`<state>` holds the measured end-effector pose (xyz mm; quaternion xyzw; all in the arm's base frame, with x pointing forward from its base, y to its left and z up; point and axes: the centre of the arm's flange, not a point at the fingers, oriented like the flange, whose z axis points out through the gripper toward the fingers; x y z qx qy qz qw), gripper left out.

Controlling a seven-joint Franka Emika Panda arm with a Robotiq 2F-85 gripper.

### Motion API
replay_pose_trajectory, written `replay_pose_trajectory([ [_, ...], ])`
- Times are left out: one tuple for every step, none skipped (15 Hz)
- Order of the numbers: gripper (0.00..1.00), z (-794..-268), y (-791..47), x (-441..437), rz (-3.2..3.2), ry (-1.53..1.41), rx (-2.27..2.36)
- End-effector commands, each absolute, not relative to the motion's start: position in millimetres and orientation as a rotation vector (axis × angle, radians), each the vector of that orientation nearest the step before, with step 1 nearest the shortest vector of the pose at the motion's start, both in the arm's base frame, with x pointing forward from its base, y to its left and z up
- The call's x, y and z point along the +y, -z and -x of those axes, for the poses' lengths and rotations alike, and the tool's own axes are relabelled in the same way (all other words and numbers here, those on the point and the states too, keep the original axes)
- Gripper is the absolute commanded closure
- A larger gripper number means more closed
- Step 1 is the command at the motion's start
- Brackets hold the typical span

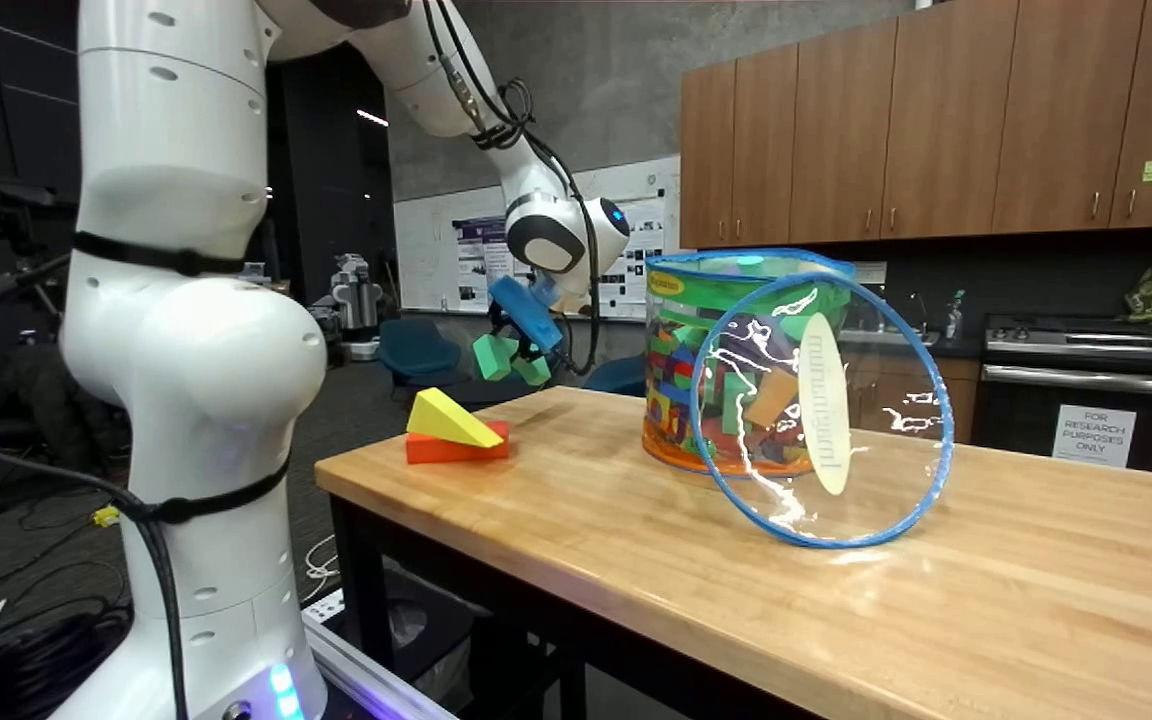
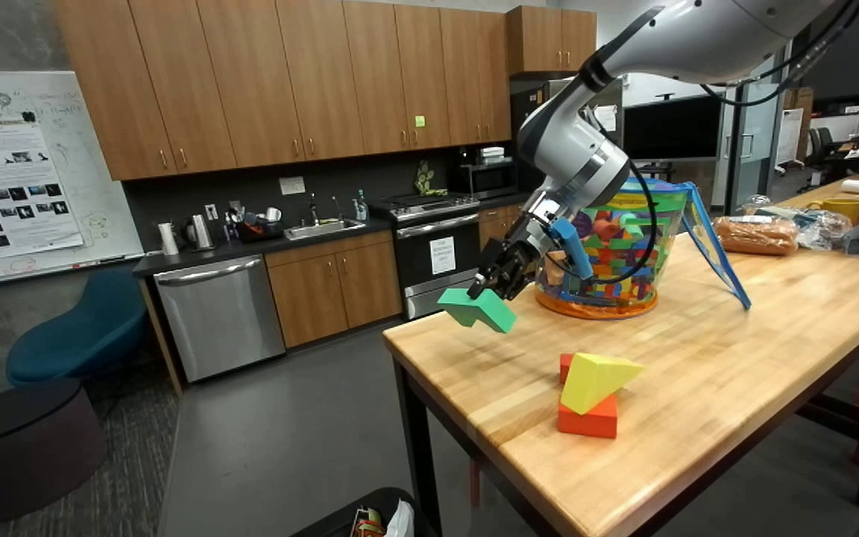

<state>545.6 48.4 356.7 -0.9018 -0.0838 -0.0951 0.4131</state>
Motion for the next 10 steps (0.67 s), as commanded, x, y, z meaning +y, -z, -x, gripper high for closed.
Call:
replay_pose_trajectory([
  [0.45,-554.3,-346.8,33.6,2.28,0.253,-0.178],
  [0.18,-554.5,-344.1,30.1,2.283,0.25,-0.169],
  [0.17,-554.8,-341.8,27.2,2.288,0.251,-0.16],
  [0.13,-555.3,-339.5,23.6,2.293,0.252,-0.151],
  [0.08,-555.6,-337.3,20.1,2.299,0.253,-0.143],
  [0.02,-556.2,-335.8,16.9,2.303,0.256,-0.136],
  [0.0,-556.6,-334.3,13.9,2.307,0.256,-0.127],
  [0.0,-556.7,-333.2,11.0,2.311,0.26,-0.12],
  [0.0,-556.8,-333.1,8.9,2.315,0.264,-0.115],
  [0.0,-556.2,-334.0,7.4,2.319,0.27,-0.115],
])
